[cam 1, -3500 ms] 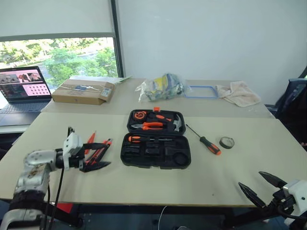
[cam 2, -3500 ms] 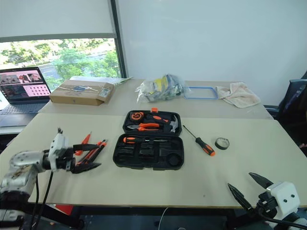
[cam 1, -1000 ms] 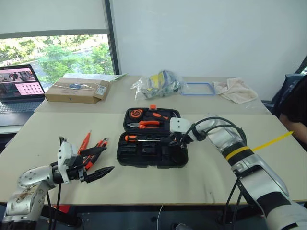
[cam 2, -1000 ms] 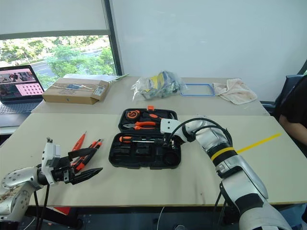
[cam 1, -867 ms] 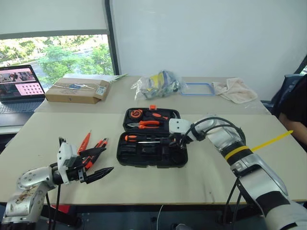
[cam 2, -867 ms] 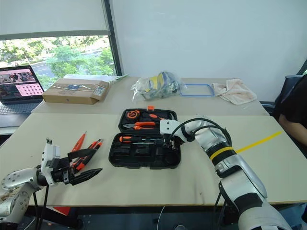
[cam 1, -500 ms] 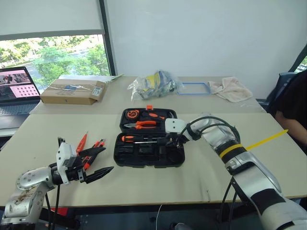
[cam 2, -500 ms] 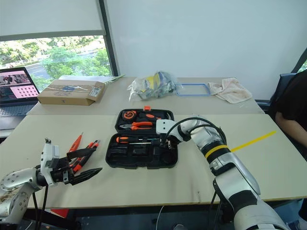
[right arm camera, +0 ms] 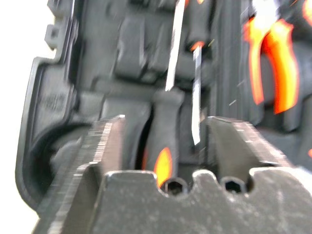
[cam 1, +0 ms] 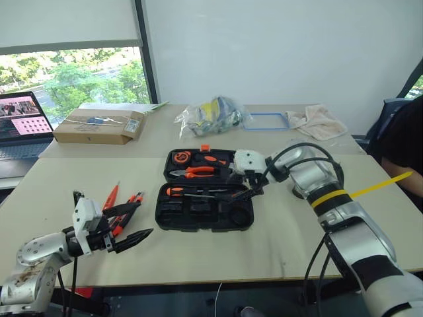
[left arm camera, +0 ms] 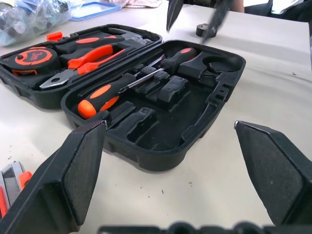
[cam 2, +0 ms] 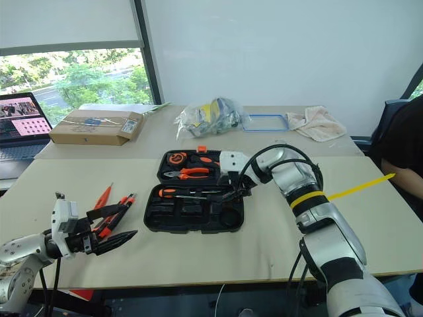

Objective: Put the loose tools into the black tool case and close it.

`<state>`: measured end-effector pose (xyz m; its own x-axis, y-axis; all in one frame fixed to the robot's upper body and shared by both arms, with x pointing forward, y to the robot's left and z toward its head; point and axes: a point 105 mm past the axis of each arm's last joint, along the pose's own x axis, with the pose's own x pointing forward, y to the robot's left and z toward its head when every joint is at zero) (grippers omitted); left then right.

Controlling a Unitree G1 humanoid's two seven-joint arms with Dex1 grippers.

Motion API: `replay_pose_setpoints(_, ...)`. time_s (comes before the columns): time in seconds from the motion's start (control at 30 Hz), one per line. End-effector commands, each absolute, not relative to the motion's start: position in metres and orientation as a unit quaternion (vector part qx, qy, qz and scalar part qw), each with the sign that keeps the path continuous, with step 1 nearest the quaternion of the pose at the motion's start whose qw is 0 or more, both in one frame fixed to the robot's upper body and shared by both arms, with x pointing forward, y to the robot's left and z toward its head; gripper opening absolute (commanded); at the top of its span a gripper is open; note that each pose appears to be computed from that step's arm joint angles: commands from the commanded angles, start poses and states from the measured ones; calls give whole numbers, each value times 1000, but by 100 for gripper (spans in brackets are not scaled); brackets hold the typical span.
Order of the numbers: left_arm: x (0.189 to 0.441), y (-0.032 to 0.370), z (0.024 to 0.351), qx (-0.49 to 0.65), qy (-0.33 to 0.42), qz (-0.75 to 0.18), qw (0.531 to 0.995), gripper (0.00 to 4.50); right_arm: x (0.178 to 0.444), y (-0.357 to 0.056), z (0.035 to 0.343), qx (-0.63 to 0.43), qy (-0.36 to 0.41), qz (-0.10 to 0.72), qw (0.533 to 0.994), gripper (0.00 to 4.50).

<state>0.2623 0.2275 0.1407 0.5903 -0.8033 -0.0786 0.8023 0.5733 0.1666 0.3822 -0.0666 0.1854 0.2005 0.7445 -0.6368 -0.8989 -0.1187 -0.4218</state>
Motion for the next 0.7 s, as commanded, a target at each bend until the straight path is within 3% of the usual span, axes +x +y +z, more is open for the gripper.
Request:
replay_pose_setpoints(0.03,262,228,151,116,-23,-449,886,450,388,-57,182,-404,63,614,675,153)
replay_pose_setpoints(0.17,264,228,151,118,-21,-450,885,450,392,-56,162,-407,74,606,679,4)
replay_pose_setpoints(0.6,261,234,144,127,-2,-439,889,450,392,-45,125,-389,122,606,683,4)
replay_pose_setpoints(0.7,254,243,139,122,5,-421,899,450,392,-34,152,-353,60,611,706,4)
